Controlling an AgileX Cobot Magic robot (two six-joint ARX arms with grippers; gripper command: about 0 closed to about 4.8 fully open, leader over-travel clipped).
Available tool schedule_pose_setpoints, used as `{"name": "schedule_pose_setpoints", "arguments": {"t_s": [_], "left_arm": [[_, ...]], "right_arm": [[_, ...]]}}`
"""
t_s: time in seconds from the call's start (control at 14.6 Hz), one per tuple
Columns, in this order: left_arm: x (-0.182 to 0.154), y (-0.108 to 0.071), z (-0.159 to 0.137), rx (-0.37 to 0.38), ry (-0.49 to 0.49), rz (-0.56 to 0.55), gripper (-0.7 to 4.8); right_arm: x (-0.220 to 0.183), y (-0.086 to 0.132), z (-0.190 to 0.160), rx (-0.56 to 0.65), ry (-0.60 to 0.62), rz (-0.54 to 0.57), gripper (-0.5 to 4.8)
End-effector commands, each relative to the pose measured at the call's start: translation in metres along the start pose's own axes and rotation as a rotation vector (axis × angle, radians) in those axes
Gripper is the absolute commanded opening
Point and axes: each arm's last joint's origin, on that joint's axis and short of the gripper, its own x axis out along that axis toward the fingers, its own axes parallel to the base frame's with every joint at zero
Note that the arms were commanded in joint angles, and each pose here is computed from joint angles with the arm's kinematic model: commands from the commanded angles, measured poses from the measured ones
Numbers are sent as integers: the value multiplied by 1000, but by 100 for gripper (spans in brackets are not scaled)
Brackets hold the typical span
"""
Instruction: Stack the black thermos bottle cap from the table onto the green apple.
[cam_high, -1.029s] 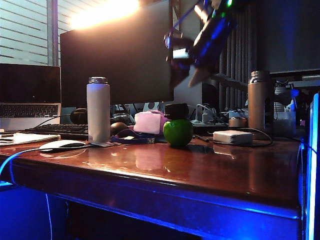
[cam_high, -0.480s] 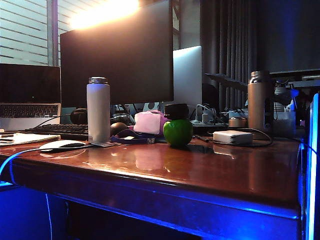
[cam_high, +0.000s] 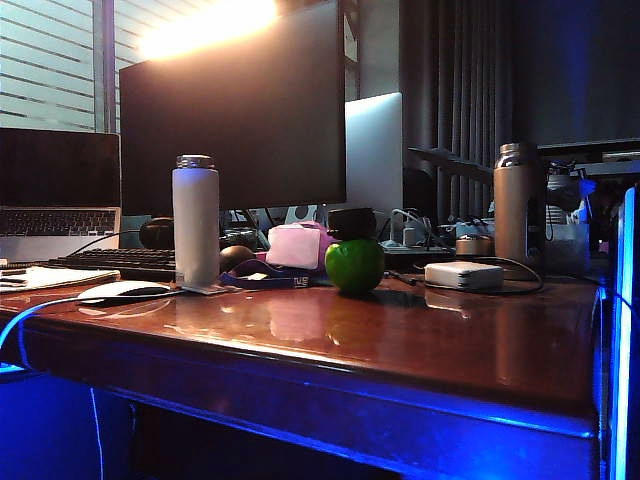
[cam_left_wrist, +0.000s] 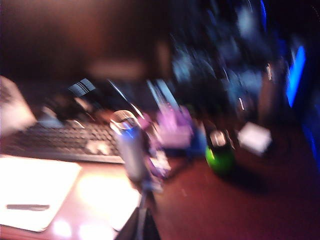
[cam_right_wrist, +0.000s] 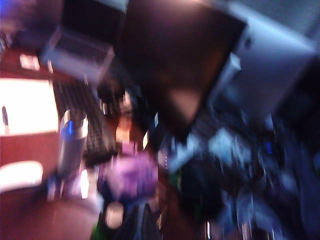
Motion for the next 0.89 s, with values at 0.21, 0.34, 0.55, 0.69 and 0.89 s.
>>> {"name": "schedule_pose_setpoints", "arguments": {"t_s": [0.21, 0.34, 0.55, 0.69, 0.89], "left_arm": [[-72, -21, -67, -15, -20, 137, -4], [-65, -24, -100, -18, -77, 162, -4], [-16, -19, -145, -136, -133, 153, -4], [17, -16, -170, -178, -155, 154, -4], [46, -13, -209, -258, -128, 220, -4]], "right_arm": [[-12, 7, -15, 59, 45, 6, -3], [7, 9, -27, 61, 51, 8, -3], [35, 13, -50, 67, 65, 10, -3], [52, 16, -68, 74, 78, 16, -3], [69, 22, -90, 160, 94, 21, -3]]}}
